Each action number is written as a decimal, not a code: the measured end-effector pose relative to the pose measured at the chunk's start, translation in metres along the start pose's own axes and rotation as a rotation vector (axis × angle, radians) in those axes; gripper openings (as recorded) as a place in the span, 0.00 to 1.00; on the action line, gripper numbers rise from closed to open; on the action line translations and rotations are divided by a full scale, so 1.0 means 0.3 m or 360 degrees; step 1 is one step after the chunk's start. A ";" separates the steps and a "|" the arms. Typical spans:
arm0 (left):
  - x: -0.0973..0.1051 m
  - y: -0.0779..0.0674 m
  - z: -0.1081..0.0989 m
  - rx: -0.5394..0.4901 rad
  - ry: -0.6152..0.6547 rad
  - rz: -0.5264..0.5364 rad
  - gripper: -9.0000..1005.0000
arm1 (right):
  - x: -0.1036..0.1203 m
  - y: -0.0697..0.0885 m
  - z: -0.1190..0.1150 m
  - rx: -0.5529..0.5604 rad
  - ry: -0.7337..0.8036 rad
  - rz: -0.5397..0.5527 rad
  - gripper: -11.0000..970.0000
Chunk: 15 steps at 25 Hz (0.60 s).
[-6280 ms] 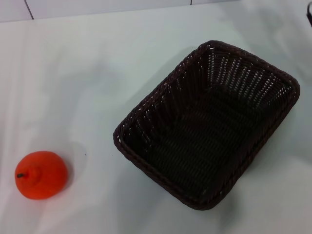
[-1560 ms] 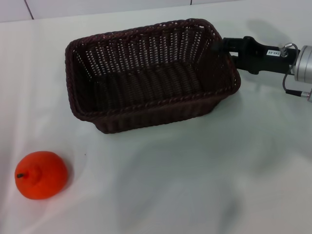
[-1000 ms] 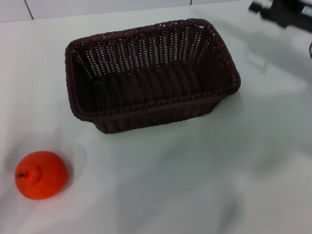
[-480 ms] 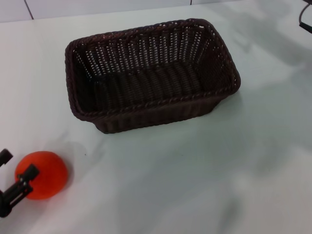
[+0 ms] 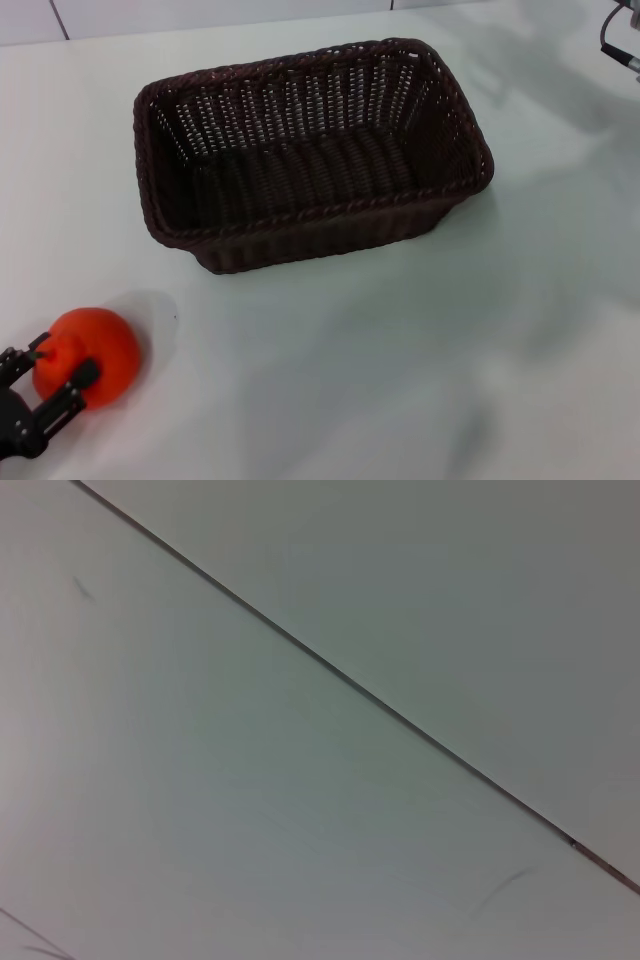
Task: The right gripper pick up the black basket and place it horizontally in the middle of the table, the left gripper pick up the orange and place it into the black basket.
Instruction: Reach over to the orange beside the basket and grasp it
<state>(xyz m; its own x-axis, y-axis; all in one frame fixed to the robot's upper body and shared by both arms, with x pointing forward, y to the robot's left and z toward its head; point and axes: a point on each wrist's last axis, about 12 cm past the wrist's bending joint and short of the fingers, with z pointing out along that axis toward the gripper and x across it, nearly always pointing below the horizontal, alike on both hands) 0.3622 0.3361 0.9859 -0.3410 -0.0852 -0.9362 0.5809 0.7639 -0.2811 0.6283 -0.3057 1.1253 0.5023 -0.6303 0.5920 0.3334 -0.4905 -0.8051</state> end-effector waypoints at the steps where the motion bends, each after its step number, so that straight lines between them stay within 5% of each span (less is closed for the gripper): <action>1: -0.003 0.004 0.001 0.0005 0.0002 0.0007 0.80 | -0.002 0.001 -0.001 -0.0002 0.0000 -0.0001 0.94; 8: -0.027 0.014 0.012 0.0023 -0.0034 0.0046 0.69 | -0.008 0.014 -0.014 -0.0029 0.0012 0.0009 0.94; 15: -0.064 0.007 0.014 0.0107 -0.0139 0.0054 0.39 | -0.007 0.021 -0.022 -0.0043 0.0025 0.0014 0.94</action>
<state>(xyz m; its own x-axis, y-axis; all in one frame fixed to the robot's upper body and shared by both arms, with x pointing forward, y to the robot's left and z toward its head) 0.3731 0.3366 1.0023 -0.2565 -0.1175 -0.9594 0.6404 0.7228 -0.2597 0.6242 -0.3115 1.1193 0.4926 -0.6438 0.5856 0.3074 -0.5008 -0.8091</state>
